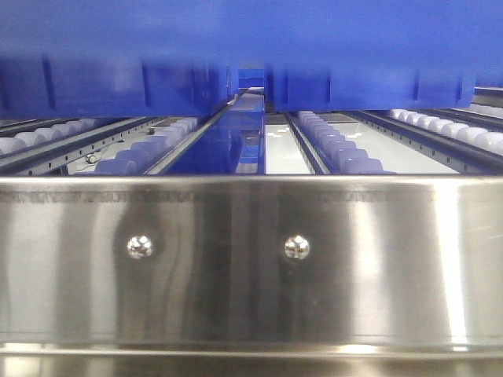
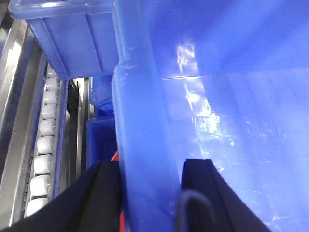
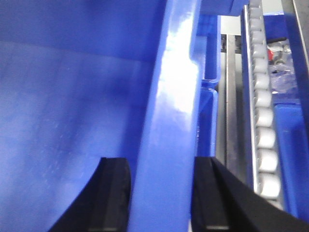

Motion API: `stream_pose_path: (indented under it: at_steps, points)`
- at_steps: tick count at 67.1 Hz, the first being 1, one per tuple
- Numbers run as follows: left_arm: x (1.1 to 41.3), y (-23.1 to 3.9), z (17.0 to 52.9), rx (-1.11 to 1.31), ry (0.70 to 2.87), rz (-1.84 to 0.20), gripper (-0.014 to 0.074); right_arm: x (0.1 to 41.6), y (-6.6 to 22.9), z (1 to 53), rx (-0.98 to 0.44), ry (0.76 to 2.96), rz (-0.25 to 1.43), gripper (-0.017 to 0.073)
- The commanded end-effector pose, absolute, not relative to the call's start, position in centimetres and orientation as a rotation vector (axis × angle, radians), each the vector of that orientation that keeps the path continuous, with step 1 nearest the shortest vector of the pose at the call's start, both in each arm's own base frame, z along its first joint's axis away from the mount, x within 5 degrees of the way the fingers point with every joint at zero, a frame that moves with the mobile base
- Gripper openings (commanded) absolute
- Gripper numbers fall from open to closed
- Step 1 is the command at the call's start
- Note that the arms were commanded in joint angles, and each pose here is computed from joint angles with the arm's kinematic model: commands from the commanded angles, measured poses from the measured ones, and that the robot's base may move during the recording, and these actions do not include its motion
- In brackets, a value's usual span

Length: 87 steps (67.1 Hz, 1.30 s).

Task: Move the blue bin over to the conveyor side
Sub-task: 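Lift the blue bin and pull it off the roller shelf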

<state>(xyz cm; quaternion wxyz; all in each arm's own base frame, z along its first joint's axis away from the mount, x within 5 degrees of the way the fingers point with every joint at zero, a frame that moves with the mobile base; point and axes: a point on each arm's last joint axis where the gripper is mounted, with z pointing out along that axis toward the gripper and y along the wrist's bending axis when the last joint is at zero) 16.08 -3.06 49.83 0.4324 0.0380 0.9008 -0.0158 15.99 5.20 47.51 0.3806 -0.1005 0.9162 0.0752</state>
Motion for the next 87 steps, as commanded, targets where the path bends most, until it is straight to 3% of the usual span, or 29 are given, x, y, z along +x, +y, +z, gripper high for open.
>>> stream_pose_path:
  at_steps: [1, 48, 87]
  points:
    - [16.2, -3.5, 51.1, 0.126, 2.131, -0.08, -0.0017, 17.1, 5.5, 50.0, -0.288, 2.182, 0.185, -0.0077]
    - [18.0, -3.7, 50.3, 0.103, 2.175, -0.048, -0.0017, 17.5, 5.6, 51.2, -0.282, 2.145, 0.192, -0.0077]
    - [17.4, -3.6, 52.1, 0.092, 2.113, -0.062, -0.0017, 17.9, 5.7, 51.1, -0.283, 2.154, 0.187, -0.0077]
